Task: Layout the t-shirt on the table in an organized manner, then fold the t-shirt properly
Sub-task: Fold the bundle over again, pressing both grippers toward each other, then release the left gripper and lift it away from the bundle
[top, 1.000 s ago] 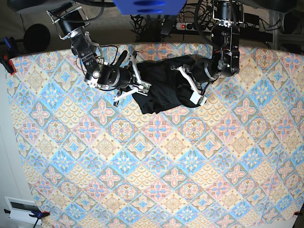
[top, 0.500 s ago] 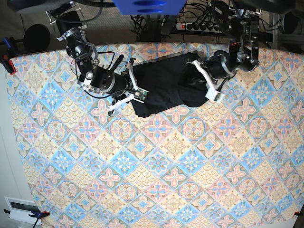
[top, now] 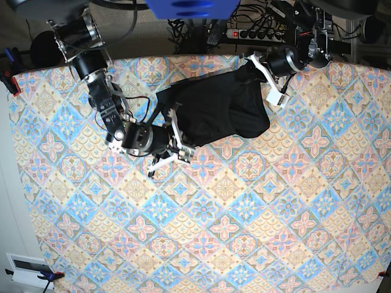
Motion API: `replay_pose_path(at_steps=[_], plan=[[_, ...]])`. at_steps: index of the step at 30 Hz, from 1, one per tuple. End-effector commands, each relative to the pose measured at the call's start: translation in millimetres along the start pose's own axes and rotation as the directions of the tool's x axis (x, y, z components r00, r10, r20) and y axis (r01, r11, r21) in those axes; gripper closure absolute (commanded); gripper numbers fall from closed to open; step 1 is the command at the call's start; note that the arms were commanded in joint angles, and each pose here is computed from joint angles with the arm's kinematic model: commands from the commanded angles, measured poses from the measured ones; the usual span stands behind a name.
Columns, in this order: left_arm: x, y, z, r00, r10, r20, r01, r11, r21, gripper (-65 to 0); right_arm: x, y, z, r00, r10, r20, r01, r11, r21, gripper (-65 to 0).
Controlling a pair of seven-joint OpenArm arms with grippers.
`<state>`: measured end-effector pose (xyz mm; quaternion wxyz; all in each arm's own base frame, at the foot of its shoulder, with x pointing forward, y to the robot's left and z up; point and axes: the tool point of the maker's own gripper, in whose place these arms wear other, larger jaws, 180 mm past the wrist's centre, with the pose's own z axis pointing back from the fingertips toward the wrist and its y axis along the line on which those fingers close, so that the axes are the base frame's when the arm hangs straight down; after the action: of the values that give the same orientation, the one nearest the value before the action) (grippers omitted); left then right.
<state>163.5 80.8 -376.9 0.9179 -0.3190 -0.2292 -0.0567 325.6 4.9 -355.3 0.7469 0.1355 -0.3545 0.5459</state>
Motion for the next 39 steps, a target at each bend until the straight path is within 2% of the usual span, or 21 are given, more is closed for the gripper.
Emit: replay_pose_path(at_steps=[1, 5, 10, 14, 18, 20, 24, 31, 34, 39], plan=[[2.3, -4.3, -0.8, 1.0, -0.02, 0.007, 0.02, 1.0, -0.005, -0.2, 24.8, -13.4, 0.8, 0.998, 0.005, 0.066, -0.004, 1.0, -0.018, 0.0], [-14.4, -6.7, -15.5, 0.99, -0.115, -0.078, 0.119, 0.992, 0.046, -0.2, 20.8, -18.8, -18.8, 0.998, -0.051, 0.039, 0.051, 0.999, 0.011, 0.0], [-23.0, 13.7, -31.4, 0.979, -0.144, -0.146, 0.163, 0.978, 0.133, -0.2, -0.6, -27.2, -37.9, 0.994, -0.105, -0.043, 0.107, 0.994, 0.039, 0.0], [-16.0, 32.3, -40.2, 0.977, -0.141, -0.161, 0.169, 0.971, 0.172, -0.2, -8.0, -6.1, -52.7, 0.993, -0.035, -0.108, 0.046, 0.993, 0.108, 0.0], [-4.5, 46.5, -45.5, 0.977, -0.141, -0.163, 0.172, 0.965, 0.199, -0.2, -6.7, 8.3, -56.2, 0.994, 0.022, -0.112, -0.006, 0.99, 0.144, 0.0], [1.8, 55.9, -49.2, 0.975, -0.141, -0.17, 0.177, 0.96, 0.218, -0.2, -26.7, 1.7, -48.2, 0.988, 0.022, -0.15, -0.003, 0.992, 0.13, 0.0], [24.5, 66.1, -55.0, 0.973, -0.166, -0.159, 0.202, 0.948, 0.245, -0.2, -38.7, -7.4, -31.9, 0.985, 0.05, -0.165, -0.033, 0.994, 0.101, 0.0], [71.1, 87.1, -68.3, 0.978, -0.161, -0.135, 0.193, 0.943, 0.272, -0.2, -71.8, -1.8, -6.7, 0.975, 0.074, -0.211, -0.056, 0.994, 0.093, 0.0], [93.9, 88.6, -76.3, 0.975, -0.179, -0.129, 0.208, 0.94, 0.27, -0.2, -79.0, -1.2, 5.1, 0.978, 0.05, -0.204, -0.037, 0.997, 0.069, 0.0], [132.2, 68.2, -98.7, 0.955, -0.285, -0.086, 0.297, 0.927, 0.23, -0.2, -83.7, -4.1, 25.7, 0.984, -0.028, -0.175, 0.027, 1.0, -0.004, 0.0]])
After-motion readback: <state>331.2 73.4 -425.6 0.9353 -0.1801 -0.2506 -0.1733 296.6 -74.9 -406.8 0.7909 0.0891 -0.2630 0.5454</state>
